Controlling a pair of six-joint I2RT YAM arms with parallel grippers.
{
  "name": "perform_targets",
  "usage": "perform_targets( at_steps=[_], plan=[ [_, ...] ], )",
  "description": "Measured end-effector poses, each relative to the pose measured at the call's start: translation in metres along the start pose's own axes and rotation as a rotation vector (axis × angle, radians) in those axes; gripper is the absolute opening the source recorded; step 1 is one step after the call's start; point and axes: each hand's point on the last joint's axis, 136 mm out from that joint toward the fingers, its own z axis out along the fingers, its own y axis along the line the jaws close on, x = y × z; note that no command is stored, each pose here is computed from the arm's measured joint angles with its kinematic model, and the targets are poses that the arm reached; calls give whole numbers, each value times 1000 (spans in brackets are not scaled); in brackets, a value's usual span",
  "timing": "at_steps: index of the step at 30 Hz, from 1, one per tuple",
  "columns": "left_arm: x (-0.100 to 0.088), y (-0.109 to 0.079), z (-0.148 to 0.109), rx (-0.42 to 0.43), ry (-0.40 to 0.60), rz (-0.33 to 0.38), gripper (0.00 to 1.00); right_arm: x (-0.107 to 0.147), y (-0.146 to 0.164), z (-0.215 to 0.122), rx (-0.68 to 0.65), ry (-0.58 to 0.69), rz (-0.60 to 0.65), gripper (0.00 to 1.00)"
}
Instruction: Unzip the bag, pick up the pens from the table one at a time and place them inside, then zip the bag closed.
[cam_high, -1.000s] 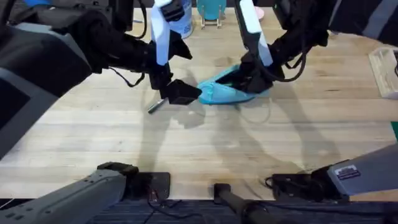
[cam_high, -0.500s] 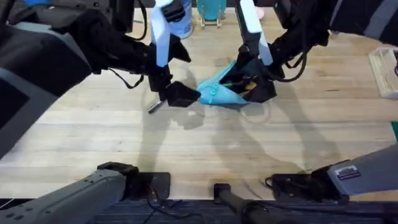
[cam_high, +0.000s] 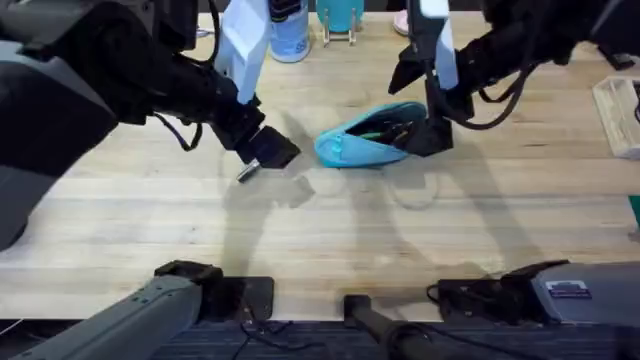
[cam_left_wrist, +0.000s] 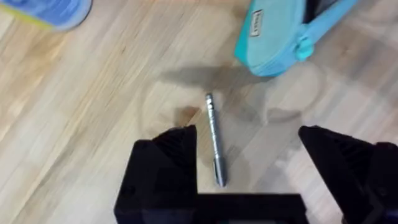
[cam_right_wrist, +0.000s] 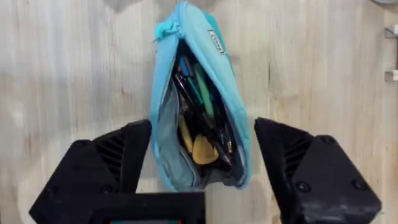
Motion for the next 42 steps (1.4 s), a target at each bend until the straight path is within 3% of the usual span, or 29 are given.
perform_targets(
  at_steps=[7, 12, 25, 33, 42],
  plan=[
    [12, 15, -1, -85, 67, -44, 993, -13, 1, -25, 74, -27, 52, 997],
    [22, 24, 4, -101, 110, -77, 993, -23, 4, -46, 133, -53, 56, 996],
    [44, 31, 49, -14, 238, -125, 995, -1, -11, -95, 298, -72, 208, 997],
    [57, 35, 83, 41, 298, -144, 995, 2, -12, -100, 315, -74, 228, 998],
    [72, 28, 110, 125, 346, -174, 995, 2, -12, -100, 316, -74, 228, 998]
  ],
)
